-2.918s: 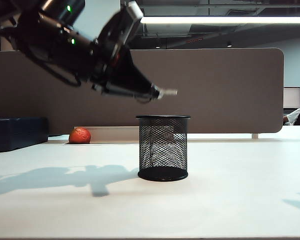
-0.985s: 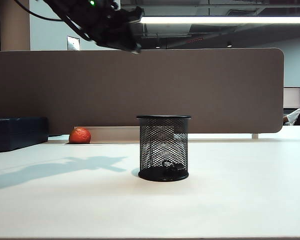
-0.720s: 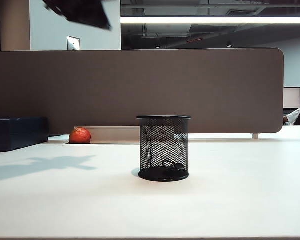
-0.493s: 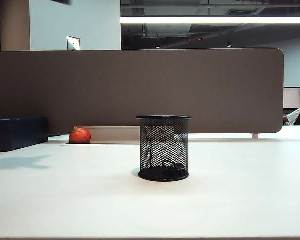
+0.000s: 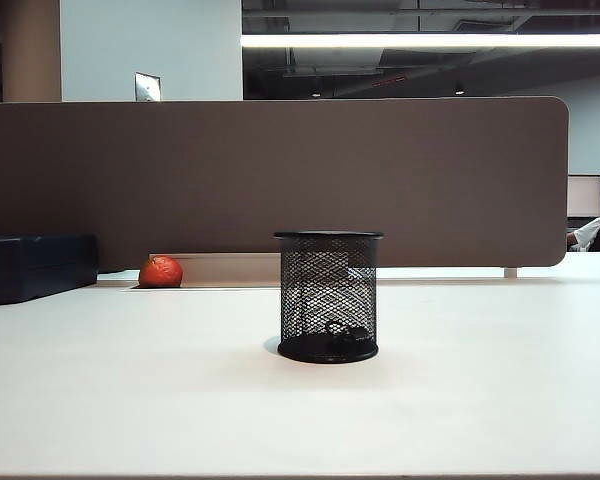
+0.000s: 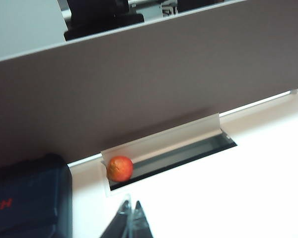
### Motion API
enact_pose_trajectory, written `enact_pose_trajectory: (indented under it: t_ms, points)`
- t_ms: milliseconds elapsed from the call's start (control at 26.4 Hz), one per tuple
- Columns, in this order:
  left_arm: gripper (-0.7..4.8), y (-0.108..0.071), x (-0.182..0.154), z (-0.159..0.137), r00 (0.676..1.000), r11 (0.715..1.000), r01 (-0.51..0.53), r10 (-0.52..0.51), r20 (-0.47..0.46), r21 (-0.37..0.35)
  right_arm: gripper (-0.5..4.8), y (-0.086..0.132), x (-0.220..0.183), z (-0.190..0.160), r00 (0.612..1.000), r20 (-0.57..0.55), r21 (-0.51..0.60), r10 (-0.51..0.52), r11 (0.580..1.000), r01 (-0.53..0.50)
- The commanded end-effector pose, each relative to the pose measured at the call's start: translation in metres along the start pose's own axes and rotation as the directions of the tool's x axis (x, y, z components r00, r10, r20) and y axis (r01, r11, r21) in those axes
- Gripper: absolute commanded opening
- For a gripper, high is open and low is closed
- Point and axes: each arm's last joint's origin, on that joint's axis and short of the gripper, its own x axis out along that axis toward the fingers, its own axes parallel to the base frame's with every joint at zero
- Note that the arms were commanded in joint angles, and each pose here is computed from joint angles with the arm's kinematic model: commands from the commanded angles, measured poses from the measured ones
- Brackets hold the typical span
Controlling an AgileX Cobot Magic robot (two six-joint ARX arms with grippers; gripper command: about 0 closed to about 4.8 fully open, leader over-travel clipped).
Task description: Pick up a bunch of keys from the table, then put them into the black basket.
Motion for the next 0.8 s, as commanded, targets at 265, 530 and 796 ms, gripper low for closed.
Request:
enact_pose_trajectory:
  t_ms: [265, 530, 796]
  points:
    - [-0.07, -0.006, -0.035, -0.014, 0.995, 0.995, -0.100, 0.100, 0.025, -0.018, -0.08, 0.000, -0.001, 0.001, 0.999, 0.027, -0.011, -0.018, 1.000, 0.018]
    - [-0.07, -0.023, -0.063, -0.068, 0.995, 0.994, -0.097, 0.098, 0.016, -0.059, -0.08, -0.001, -0.001, 0.001, 0.998, 0.036, -0.047, -0.054, 0.997, 0.056]
    - [-0.07, -0.038, -0.100, -0.110, 0.986, 0.991, -0.111, 0.119, 0.116, -0.073, -0.08, -0.003, 0.000, -0.001, 0.994, 0.069, -0.098, -0.082, 0.991, 0.088]
